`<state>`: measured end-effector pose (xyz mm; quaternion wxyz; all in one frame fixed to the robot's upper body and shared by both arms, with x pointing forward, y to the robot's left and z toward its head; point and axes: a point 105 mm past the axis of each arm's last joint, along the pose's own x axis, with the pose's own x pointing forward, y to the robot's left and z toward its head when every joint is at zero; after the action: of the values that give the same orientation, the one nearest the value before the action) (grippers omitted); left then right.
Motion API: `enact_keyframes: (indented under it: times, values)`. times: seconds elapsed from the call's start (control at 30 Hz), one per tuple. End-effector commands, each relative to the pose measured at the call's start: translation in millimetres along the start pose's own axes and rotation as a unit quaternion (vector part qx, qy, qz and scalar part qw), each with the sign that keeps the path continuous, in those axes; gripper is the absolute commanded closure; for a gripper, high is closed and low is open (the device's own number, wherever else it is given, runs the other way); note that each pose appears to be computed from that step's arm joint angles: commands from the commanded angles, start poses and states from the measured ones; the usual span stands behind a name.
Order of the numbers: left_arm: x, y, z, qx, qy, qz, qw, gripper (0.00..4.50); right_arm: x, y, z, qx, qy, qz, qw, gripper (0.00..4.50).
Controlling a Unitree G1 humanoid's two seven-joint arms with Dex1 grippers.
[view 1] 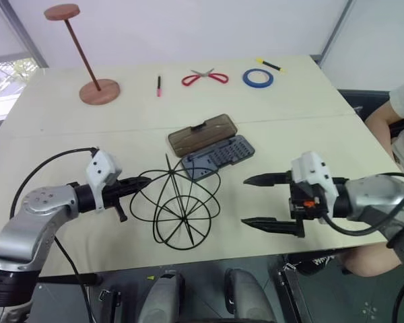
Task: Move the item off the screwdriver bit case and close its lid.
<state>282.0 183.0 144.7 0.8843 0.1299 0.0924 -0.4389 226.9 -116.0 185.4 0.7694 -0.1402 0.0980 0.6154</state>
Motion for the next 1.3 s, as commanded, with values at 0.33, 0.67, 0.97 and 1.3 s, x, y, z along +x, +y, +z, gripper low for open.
enact_keyframes:
  times: [0.33, 0.67, 0.97, 1.3]
  values:
    - [-4.4, -0.7, 7.4, 0.022, -0.003, 0.008, 1.000, 4.50, 37.6, 3.6, 25.9, -0.034, -0.054, 0.045, 0.997, 0.05]
    - [-6.2, -3.0, 5.1, 0.025, 0.004, 0.012, 1.000, 4.50, 45.0, 10.7, 25.3, -0.027, -0.058, 0.072, 0.995, 1.26]
    - [-6.3, 1.9, 2.5, 0.030, 0.009, 0.015, 0.999, 4.50, 50.7, 13.7, 26.6, -0.027, -0.065, 0.074, 0.995, 4.48]
    - [-4.8, 5.5, -1.4, 0.034, 0.008, 0.019, 0.999, 4.50, 24.9, -4.8, 36.9, -0.036, -0.059, 0.032, 0.997, 4.48]
